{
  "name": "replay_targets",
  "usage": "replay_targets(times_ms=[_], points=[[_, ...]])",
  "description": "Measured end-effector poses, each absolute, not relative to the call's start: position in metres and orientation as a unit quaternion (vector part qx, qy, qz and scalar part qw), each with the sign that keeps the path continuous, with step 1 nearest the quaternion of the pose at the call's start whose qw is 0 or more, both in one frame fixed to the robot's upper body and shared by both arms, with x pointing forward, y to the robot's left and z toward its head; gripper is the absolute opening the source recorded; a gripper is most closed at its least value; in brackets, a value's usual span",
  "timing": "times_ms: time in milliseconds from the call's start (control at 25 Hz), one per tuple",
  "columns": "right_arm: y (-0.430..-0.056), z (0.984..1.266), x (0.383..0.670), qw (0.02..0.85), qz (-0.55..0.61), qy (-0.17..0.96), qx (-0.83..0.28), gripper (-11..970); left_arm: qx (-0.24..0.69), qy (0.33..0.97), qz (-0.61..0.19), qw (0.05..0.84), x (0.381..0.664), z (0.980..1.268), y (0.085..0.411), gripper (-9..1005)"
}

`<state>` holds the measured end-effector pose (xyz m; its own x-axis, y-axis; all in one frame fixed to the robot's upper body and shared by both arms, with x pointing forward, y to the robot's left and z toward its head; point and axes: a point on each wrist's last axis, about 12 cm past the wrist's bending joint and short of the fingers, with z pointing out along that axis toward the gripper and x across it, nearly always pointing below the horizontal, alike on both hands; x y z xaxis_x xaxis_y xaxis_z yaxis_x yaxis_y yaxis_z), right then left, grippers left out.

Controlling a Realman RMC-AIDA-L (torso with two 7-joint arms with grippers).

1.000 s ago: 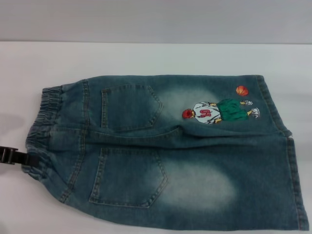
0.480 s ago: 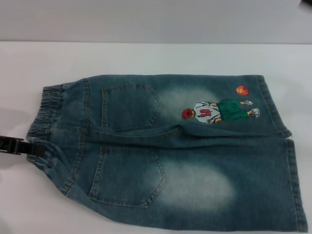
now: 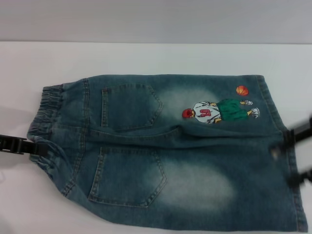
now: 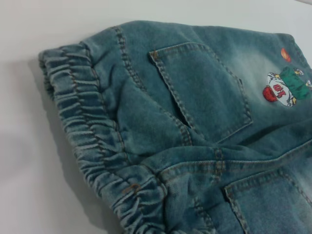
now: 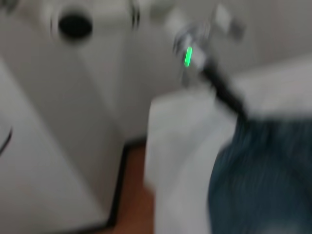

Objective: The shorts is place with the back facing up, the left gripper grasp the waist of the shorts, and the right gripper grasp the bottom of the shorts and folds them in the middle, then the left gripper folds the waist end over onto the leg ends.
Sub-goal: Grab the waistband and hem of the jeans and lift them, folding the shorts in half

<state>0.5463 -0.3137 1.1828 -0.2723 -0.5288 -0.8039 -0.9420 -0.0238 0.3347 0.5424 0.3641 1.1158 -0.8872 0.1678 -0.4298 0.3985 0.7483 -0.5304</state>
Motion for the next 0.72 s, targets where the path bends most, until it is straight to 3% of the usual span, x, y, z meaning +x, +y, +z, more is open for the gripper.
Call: replay_targets(times_ms=[720], points=[[-0.343,1.141,0.523,0.076,0.376,0.755,-0.533,641,0.163,0.913,-0.328,0.182,0.553,1.121,0.352,53]])
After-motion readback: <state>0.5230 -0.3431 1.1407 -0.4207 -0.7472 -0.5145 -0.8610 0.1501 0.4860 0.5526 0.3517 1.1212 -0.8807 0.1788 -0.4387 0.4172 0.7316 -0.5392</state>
